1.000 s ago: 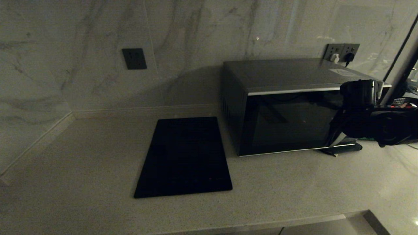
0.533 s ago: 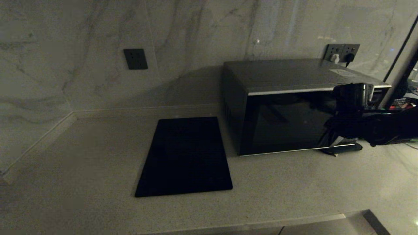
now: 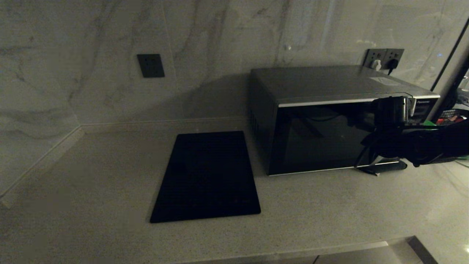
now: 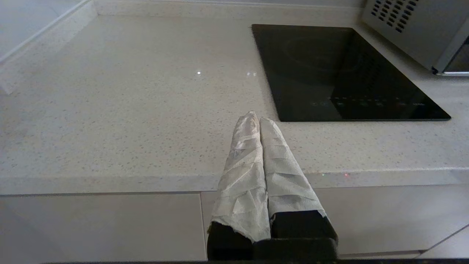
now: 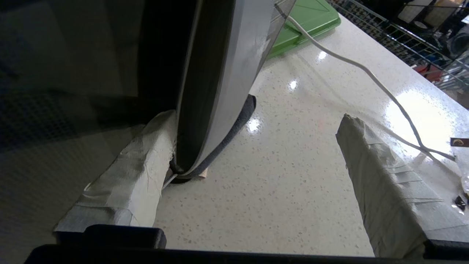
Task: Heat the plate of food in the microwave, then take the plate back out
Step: Open the microwave oven
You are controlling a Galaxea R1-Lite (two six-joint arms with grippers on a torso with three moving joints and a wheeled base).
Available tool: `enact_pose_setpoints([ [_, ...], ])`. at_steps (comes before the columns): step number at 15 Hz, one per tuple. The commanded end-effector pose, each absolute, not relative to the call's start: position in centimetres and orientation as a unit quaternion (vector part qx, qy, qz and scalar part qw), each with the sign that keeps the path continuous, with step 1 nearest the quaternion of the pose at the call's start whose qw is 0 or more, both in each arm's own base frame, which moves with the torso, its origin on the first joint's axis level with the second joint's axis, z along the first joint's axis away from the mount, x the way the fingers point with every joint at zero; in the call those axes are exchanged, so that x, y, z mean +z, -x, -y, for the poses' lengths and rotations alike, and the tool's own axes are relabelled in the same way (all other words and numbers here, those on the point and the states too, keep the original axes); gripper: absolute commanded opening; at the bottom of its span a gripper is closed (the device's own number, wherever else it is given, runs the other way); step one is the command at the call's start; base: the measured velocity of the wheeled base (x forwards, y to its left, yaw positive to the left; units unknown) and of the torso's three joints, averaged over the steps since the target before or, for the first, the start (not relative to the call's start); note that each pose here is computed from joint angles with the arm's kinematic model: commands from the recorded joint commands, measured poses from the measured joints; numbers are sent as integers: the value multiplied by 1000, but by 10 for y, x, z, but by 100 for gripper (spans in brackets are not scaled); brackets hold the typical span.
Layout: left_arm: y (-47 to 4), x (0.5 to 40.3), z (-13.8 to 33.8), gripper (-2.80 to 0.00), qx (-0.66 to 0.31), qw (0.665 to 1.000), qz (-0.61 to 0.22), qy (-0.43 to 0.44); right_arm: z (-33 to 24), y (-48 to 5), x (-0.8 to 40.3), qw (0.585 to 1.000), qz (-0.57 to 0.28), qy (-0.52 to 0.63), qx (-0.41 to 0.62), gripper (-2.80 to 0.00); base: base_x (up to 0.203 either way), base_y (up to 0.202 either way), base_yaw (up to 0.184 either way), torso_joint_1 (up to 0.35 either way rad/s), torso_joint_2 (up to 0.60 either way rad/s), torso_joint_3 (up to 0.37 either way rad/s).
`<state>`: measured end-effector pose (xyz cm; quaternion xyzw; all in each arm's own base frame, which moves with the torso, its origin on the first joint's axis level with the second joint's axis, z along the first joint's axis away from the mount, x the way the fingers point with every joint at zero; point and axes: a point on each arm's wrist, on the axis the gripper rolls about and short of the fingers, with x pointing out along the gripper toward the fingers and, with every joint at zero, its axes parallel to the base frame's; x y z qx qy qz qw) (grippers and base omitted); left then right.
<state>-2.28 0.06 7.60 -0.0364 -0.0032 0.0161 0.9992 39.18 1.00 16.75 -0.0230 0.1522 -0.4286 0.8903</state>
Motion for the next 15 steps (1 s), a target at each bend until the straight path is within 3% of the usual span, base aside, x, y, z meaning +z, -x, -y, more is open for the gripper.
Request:
enact_pose_setpoints([
  [1,23,76,-1,-280,17,999,3,37,-10,-391,169,888,-150,23,-433,0,0,0,0,0,0,0],
  [15,23,76,-1,-280,17,999,3,37,1,-395,160,863,-155,40,-479,0,0,0,0,0,0,0],
])
